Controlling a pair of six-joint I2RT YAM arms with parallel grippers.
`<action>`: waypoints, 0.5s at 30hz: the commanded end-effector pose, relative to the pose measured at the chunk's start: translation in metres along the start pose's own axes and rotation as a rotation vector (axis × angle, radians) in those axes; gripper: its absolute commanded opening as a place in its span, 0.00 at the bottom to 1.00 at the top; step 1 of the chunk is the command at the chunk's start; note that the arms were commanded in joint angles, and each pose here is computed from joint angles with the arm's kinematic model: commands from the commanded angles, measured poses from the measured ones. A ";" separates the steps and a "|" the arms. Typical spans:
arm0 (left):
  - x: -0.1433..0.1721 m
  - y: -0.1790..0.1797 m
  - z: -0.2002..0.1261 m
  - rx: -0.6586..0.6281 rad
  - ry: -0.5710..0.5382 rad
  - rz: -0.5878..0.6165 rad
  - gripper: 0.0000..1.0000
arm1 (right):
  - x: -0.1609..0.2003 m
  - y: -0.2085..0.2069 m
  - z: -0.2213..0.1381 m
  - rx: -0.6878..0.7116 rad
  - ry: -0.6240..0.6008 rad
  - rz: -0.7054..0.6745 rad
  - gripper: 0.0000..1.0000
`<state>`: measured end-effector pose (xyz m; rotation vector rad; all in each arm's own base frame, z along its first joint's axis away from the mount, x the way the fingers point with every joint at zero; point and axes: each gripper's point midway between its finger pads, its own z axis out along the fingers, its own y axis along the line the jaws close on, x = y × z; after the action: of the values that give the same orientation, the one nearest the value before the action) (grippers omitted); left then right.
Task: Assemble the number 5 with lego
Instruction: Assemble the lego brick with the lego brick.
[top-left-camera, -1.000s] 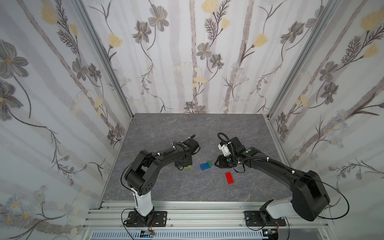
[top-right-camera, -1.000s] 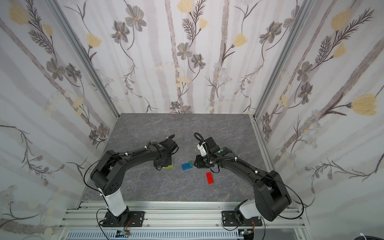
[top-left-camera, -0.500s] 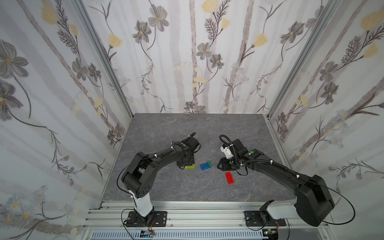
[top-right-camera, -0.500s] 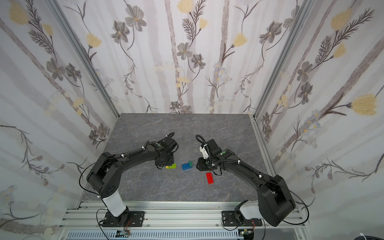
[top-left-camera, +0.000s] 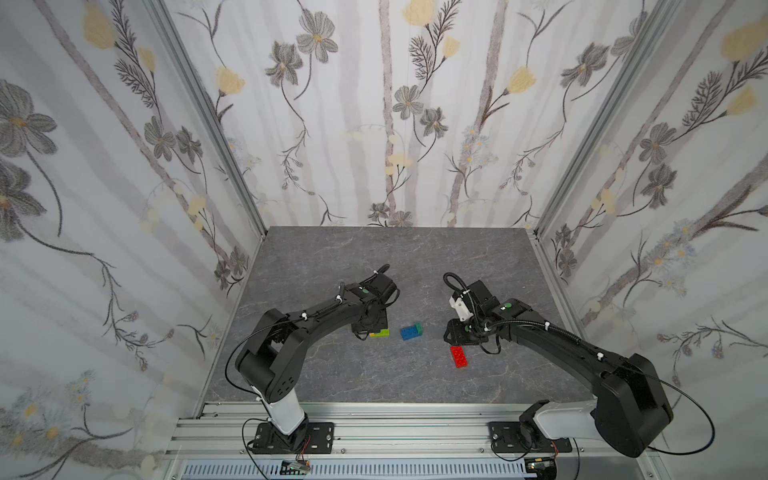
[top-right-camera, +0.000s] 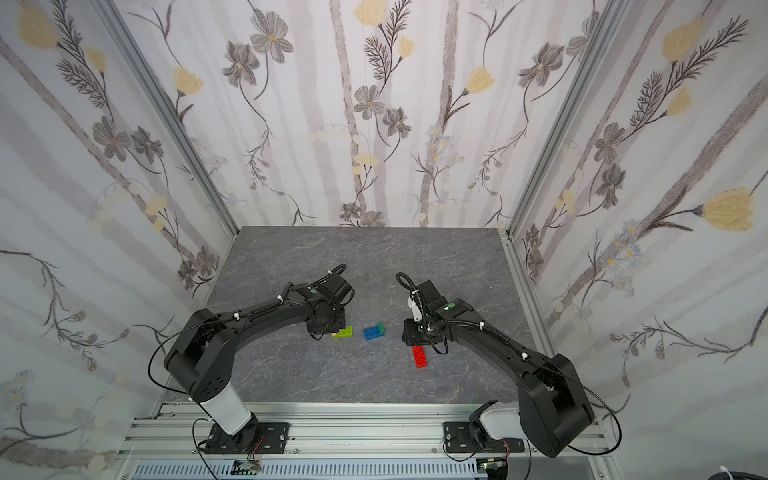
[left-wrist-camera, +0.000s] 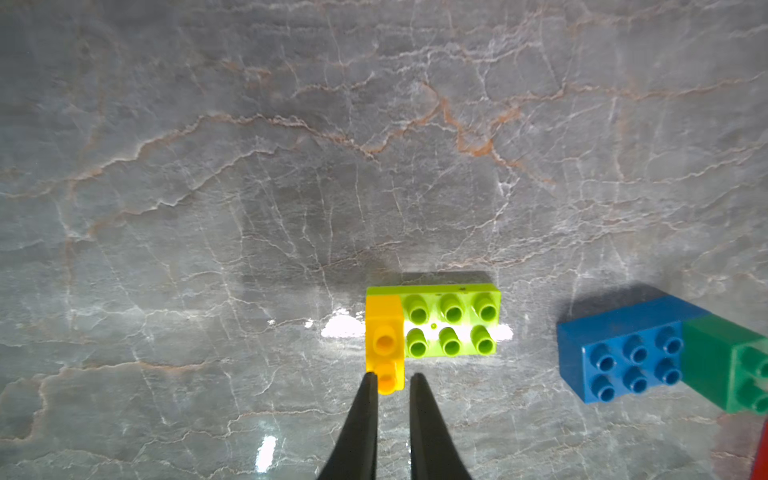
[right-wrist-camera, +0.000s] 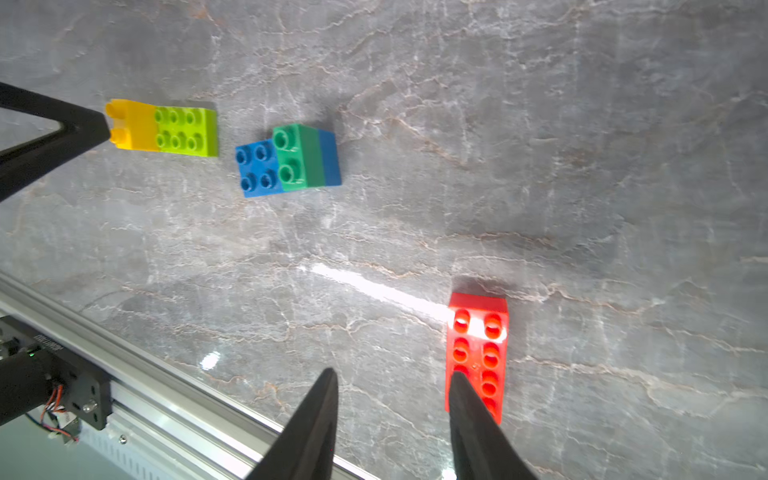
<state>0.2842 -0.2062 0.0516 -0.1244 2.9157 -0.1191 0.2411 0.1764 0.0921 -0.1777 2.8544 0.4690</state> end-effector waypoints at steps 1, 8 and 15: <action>0.002 0.002 0.005 -0.012 0.009 0.003 0.15 | 0.013 -0.021 0.001 0.106 0.051 -0.001 0.43; 0.001 0.003 -0.002 -0.001 -0.008 0.002 0.18 | 0.029 -0.040 0.005 0.195 0.106 -0.018 0.51; -0.005 0.001 -0.025 0.032 -0.052 -0.001 0.31 | 0.030 -0.044 0.015 0.222 0.145 -0.044 0.53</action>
<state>0.2840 -0.2063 0.0692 -0.1196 2.8729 -0.1683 0.2252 0.1428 0.0608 -0.2189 2.9842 0.1893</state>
